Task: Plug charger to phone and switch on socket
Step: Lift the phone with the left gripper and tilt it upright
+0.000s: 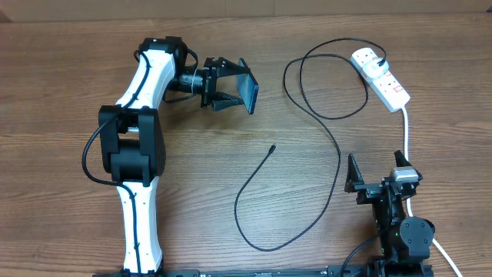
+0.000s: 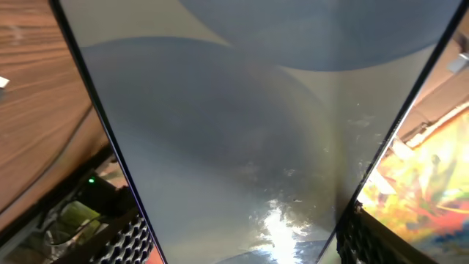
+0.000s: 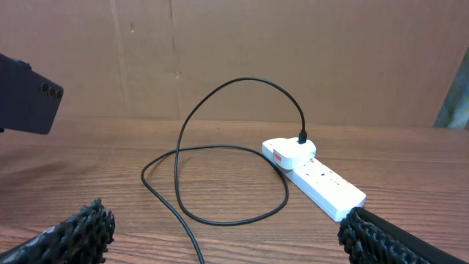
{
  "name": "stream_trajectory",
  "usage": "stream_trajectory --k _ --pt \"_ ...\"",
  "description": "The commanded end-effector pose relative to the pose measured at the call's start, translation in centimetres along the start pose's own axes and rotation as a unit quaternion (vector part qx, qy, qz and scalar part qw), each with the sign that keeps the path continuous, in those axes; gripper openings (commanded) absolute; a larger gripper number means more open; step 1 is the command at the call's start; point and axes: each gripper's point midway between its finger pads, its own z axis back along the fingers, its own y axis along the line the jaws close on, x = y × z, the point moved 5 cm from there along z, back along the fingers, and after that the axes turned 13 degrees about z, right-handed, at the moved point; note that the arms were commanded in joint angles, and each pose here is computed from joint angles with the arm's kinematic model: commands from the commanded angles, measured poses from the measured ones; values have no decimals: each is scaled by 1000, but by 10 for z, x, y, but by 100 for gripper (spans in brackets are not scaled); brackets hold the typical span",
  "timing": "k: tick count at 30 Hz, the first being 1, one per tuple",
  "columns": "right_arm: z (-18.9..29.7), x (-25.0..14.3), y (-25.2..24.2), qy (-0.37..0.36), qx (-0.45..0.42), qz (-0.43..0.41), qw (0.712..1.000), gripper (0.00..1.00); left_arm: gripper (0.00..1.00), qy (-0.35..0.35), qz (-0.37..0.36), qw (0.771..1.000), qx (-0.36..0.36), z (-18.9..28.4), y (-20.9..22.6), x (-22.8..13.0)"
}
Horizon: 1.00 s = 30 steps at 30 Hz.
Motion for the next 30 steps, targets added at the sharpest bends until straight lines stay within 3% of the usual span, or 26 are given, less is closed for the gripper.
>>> stream_trajectory --k 1,18,30 --pt "0 -1 0 -3 -2 2 1000 100 65 30 -21 999 -35 -1 -14 -9" --pt "0 -1 0 -3 -2 2 1000 100 63 27 -44 998 -34 -1 -14 -9" --pt "0 -1 0 -3 -2 2 1000 100 63 -3 -76 997 10 -3 -4 -1"
